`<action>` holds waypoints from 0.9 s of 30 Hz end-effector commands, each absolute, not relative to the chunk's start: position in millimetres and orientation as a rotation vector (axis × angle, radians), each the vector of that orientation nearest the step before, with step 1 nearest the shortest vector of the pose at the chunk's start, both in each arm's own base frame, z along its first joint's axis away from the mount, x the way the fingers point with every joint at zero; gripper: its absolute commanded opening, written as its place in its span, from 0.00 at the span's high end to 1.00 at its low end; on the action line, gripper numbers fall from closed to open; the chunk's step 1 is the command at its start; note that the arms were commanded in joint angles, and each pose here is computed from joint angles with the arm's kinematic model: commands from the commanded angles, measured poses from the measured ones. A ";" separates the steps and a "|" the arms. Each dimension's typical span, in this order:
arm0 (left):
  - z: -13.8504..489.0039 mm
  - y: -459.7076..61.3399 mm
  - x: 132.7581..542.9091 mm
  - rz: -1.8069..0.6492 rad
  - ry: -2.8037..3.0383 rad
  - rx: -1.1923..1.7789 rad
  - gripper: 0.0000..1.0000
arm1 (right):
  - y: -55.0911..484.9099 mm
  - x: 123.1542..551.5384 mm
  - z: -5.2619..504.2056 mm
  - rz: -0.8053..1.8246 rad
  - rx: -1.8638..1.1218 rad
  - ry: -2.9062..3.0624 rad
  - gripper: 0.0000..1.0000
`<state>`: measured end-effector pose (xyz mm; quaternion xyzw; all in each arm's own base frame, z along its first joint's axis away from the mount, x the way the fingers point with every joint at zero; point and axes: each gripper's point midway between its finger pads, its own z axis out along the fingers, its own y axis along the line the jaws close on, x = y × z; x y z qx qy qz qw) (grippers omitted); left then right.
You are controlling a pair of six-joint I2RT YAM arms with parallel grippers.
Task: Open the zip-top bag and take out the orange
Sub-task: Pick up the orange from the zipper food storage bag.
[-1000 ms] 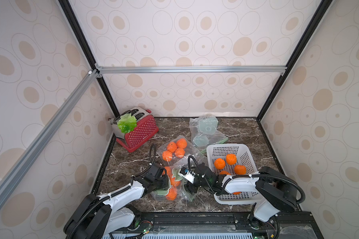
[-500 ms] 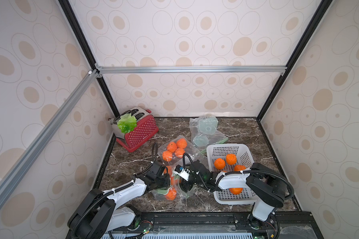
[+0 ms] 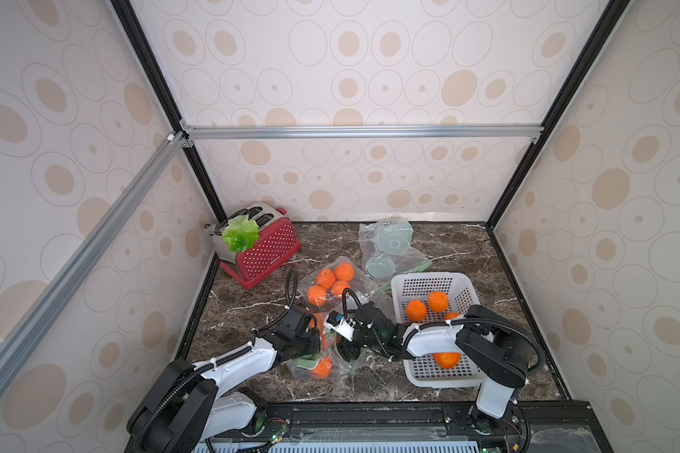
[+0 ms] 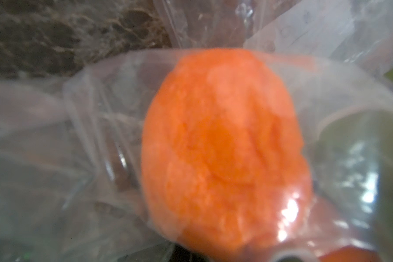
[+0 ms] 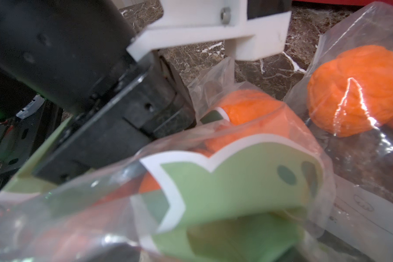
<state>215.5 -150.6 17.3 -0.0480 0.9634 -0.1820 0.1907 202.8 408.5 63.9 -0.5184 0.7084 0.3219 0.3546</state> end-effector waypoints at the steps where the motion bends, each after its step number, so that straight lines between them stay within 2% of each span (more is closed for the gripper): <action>1: 23.5 -131.3 212.9 -0.374 2.706 -0.179 1.00 | 403.2 197.6 94.0 0.818 -1.341 1.758 0.50; 10: 46.2 -95.5 222.8 -0.179 2.572 -0.297 1.00 | 352.0 192.9 95.4 0.685 -1.374 1.869 0.54; 23: 62.1 -75.2 221.2 -0.125 2.472 -0.365 1.00 | 310.8 178.6 122.0 0.648 -1.298 1.934 0.53; 27: 62.9 -70.9 221.2 -0.113 2.450 -0.378 1.00 | 293.1 186.3 128.8 0.549 -1.224 2.015 0.53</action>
